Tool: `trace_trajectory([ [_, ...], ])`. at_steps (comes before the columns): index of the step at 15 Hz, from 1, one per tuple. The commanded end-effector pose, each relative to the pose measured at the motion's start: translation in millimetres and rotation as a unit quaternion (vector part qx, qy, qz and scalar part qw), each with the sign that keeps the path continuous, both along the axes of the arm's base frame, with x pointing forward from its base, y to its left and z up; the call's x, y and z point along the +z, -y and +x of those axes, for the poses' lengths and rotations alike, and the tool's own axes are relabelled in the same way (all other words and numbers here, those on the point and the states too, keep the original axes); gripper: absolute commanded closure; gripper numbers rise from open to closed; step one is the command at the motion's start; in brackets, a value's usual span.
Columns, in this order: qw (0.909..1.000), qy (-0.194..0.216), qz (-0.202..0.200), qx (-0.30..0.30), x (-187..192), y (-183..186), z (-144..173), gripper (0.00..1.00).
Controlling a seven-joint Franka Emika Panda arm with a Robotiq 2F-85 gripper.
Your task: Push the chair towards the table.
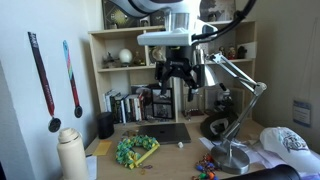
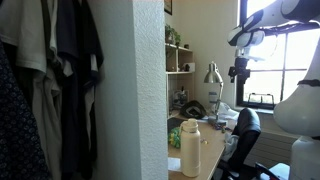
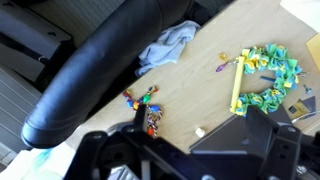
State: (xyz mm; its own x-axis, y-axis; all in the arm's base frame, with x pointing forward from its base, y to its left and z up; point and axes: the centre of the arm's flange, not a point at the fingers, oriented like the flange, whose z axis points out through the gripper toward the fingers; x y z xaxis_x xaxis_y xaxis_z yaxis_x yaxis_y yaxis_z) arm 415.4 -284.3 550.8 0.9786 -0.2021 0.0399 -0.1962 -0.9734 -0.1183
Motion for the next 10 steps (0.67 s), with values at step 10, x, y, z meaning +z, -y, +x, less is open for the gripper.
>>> trace_trajectory([
  [10, 0.9983, 0.033, -0.019, 0.045, 21, -46, -13, 0.0],
])
